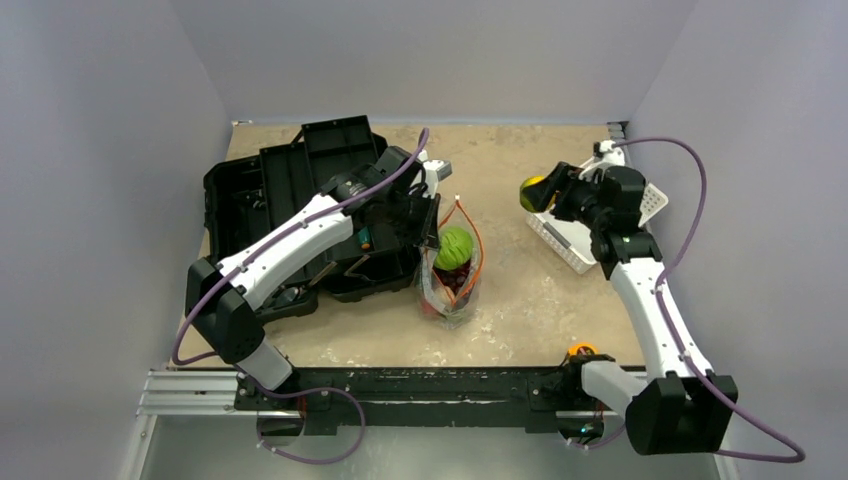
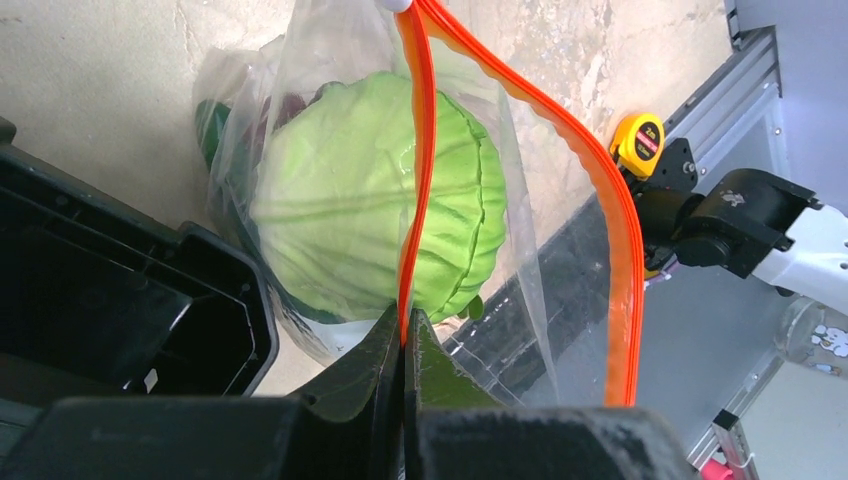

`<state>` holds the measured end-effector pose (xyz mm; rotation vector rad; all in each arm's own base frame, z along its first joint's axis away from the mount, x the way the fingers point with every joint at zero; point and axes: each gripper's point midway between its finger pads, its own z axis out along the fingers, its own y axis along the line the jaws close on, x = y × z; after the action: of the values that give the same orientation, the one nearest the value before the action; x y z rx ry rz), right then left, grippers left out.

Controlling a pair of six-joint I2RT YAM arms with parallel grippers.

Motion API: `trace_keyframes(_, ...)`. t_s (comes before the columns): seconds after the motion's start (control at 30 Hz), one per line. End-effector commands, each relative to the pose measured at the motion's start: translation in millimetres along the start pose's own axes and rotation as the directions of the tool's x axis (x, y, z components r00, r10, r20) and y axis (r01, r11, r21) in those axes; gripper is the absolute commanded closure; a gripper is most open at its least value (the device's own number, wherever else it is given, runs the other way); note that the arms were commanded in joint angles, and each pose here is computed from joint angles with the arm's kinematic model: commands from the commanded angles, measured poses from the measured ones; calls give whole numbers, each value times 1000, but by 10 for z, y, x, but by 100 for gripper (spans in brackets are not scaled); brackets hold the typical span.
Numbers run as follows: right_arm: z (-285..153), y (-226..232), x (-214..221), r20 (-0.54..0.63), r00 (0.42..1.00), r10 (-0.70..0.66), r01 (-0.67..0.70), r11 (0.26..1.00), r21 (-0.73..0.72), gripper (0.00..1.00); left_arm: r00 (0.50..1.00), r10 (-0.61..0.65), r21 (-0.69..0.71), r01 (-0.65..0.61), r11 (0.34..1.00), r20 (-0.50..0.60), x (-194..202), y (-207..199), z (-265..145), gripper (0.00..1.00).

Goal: Place the food in the zip-top bag and seal the zipper
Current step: Place the fake fruit in the zipper food storage bag.

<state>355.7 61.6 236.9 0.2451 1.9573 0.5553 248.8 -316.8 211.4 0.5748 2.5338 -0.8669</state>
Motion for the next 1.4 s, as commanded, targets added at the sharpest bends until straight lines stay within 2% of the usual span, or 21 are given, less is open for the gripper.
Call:
trace_keyframes(0.0,-299,705,-76,-21,985,-173,164,961,-221,94,998,51,-29,-50,998,33,-105,-46,-26,100)
trace_keyframes(0.23,-860,1398,181,-18,949,-316,261,813,-521,86,997,71,-36,-69,997,35,-85,-78,-39,100)
trace_keyframes(0.33,-984,1495,341,-36,930,-367,281,767,-576,81,996,81,-60,-78,995,40,-97,-34,-34,100)
trace_keyframes(0.53,-1011,1617,683,-100,892,-442,274,702,-657,77,995,91,-96,-87,992,42,-114,29,-39,100)
trace_keyframes(0.77,-945,1745,876,-105,858,-504,322,684,-655,68,994,97,-127,-91,988,42,-124,89,-37,100)
trace_keyframes(0.9,-961,2015,1071,-106,840,-532,325,649,-688,65,995,93,-118,-88,989,37,-117,77,-19,100)
trace_keyframes(1.03,-975,2202,1349,-115,783,-612,379,615,-692,61,995,95,-125,-90,988,35,-115,94,-14,100)
trace_keyframes(1.2,-840,2041,1625,-157,693,-704,489,619,-614,57,994,99,-134,-93,987,39,-124,104,-28,100)
trace_keyframes(1.37,-781,1899,1500,-130,714,-688,547,664,-510,49,993,104,-134,-96,986,49,-137,93,-60,100)
